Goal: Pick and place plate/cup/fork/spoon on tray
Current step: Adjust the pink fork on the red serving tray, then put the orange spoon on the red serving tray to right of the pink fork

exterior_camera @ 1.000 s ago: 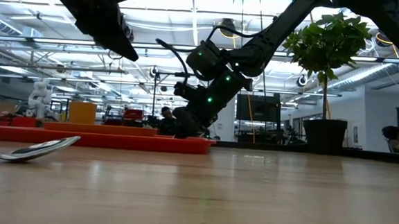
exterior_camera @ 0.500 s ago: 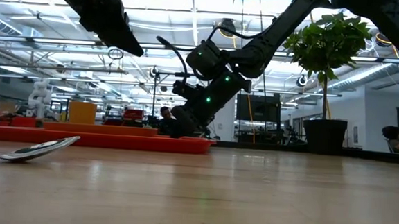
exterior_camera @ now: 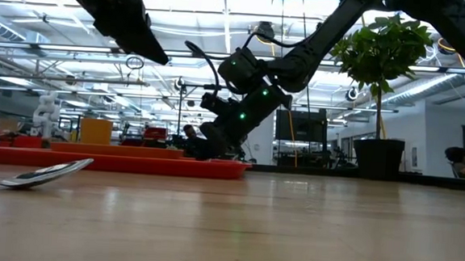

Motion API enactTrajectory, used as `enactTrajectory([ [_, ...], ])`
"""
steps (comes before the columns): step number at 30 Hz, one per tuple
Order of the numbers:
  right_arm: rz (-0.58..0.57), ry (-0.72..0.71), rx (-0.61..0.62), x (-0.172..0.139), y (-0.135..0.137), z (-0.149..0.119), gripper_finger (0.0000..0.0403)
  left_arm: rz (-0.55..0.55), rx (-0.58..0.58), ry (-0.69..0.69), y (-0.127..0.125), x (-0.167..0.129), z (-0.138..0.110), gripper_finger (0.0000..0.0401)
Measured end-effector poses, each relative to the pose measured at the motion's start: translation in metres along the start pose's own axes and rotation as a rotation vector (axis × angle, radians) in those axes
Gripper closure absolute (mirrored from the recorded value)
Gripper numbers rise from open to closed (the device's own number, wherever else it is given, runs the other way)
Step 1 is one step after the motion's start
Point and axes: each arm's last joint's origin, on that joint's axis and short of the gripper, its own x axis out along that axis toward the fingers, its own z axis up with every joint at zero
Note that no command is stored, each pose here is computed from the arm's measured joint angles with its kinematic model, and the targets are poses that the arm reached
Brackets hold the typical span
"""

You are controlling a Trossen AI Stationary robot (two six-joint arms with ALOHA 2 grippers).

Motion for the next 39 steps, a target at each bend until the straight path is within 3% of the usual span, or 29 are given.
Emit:
enactTrajectory([
  [24,0.064,-0.045,-0.125,-0.004,0.025,0.007,0.0399,-0.006,0.047,-0.042,-0.001,0.000,0.004,0.0377],
  [32,0.076,-0.003,-0.119,-0.057,0.023,0.036,0.0399,-0.039,-0.056,-0.033,-0.012,0.000,0.002,0.0377],
  [39,0.117,0.139,-0.088,-0.121,0.028,0.040,0.0399,-0.123,-0.145,0.115,-0.068,0.016,-0.027,0.0377],
])
